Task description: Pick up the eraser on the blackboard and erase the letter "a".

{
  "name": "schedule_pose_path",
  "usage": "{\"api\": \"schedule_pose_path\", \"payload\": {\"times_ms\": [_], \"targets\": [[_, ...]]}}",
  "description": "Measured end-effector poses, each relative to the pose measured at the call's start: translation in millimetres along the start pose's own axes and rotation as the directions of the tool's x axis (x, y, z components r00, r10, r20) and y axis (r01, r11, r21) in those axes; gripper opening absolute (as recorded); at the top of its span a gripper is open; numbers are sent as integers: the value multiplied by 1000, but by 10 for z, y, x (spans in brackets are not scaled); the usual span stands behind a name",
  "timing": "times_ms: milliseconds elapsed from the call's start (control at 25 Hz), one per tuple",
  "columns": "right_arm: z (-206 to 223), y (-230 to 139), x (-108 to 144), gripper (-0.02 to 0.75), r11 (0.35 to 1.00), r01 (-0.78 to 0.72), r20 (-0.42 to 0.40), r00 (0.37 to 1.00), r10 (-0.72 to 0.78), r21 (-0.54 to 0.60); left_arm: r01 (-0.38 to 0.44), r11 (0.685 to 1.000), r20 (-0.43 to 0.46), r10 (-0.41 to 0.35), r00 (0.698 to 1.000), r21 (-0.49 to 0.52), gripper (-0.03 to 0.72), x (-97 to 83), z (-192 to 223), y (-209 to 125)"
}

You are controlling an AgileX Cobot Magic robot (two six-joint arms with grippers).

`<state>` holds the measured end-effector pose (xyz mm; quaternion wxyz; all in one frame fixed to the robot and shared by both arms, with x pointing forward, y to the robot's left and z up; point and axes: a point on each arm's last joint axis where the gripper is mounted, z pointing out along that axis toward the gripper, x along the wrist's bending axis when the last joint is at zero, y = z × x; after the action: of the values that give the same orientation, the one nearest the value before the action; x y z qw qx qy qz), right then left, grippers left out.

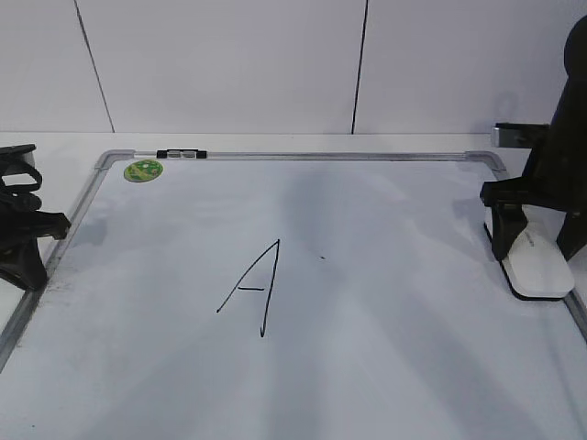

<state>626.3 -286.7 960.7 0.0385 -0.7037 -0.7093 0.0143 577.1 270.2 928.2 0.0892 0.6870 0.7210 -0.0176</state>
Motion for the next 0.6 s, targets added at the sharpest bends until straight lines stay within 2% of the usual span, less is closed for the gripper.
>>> {"api": "schedule_pose_path", "payload": {"times_ms": [600], "targets": [[-60, 31, -12, 655, 1000, 7, 16, 1000, -6, -23, 0, 1000, 0, 0, 1000, 0, 14, 0, 0, 0]]}}
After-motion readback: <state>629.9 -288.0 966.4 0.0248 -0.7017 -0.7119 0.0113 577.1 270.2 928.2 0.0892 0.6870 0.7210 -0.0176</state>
